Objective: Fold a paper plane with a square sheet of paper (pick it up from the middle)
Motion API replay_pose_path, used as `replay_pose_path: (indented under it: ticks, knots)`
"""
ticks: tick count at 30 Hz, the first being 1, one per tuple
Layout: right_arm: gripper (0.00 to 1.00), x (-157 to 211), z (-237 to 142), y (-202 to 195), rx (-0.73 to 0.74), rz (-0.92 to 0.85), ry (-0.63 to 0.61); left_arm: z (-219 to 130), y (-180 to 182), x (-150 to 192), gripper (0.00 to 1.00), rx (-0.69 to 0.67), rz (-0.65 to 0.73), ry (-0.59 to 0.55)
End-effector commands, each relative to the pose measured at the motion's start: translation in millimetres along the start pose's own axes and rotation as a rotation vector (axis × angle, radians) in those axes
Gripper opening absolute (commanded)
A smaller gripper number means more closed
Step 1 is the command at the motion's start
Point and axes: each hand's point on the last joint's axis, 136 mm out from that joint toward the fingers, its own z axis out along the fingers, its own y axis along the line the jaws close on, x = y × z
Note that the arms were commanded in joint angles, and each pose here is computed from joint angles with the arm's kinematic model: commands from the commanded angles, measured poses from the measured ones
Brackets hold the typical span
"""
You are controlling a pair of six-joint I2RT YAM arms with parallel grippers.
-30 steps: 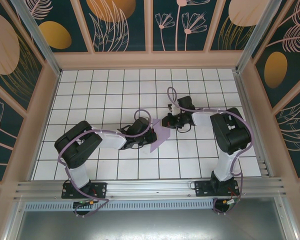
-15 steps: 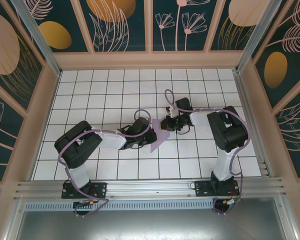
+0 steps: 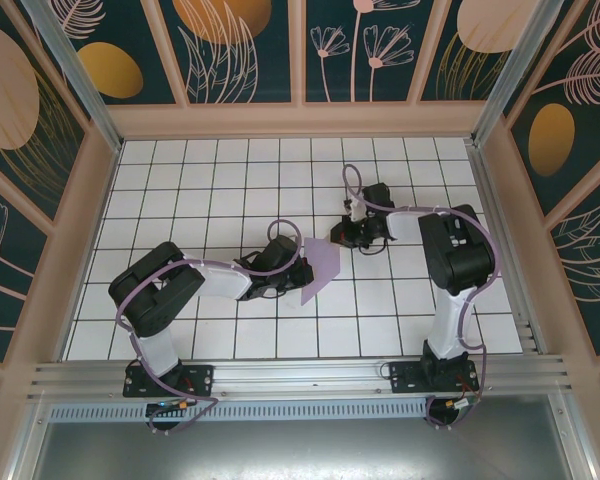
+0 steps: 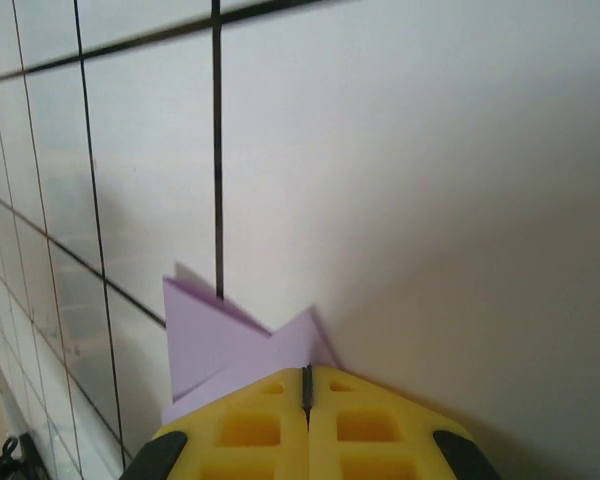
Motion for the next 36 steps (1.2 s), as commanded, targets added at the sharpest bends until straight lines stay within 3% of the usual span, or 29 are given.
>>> replay_pose_path:
  ticks: [1,8,12,18,21,24,31,36]
  knots:
    - [0.00,-24,-4,-7,0.047,0.004,-0.060,1,41,37,0.00,-0.119,-0.030,0.136]
    - [0.01,-37,-24,0,0.068,0.013,-0.124,-1,32,31,0.00,-0.095,-0.014,0.115]
    - [0.07,-33,-45,12,0.054,0.039,-0.162,-7,7,10,0.02,-0.055,0.021,0.060]
    - [0.35,9,-59,21,0.005,0.127,-0.138,-39,-44,-45,0.44,0.024,0.075,-0.112]
    - [0.43,28,-61,26,-0.017,0.165,-0.126,-57,-46,-66,0.67,0.016,0.066,-0.195]
    - [0.47,43,-57,32,-0.032,0.189,-0.107,-71,-32,-78,0.81,-0.025,0.044,-0.260]
    - [0.49,60,-32,41,-0.036,0.219,-0.047,-89,1,-84,0.98,-0.096,0.012,-0.318]
    - [0.48,66,-15,44,-0.022,0.223,-0.012,-96,15,-84,0.98,-0.116,-0.019,-0.336]
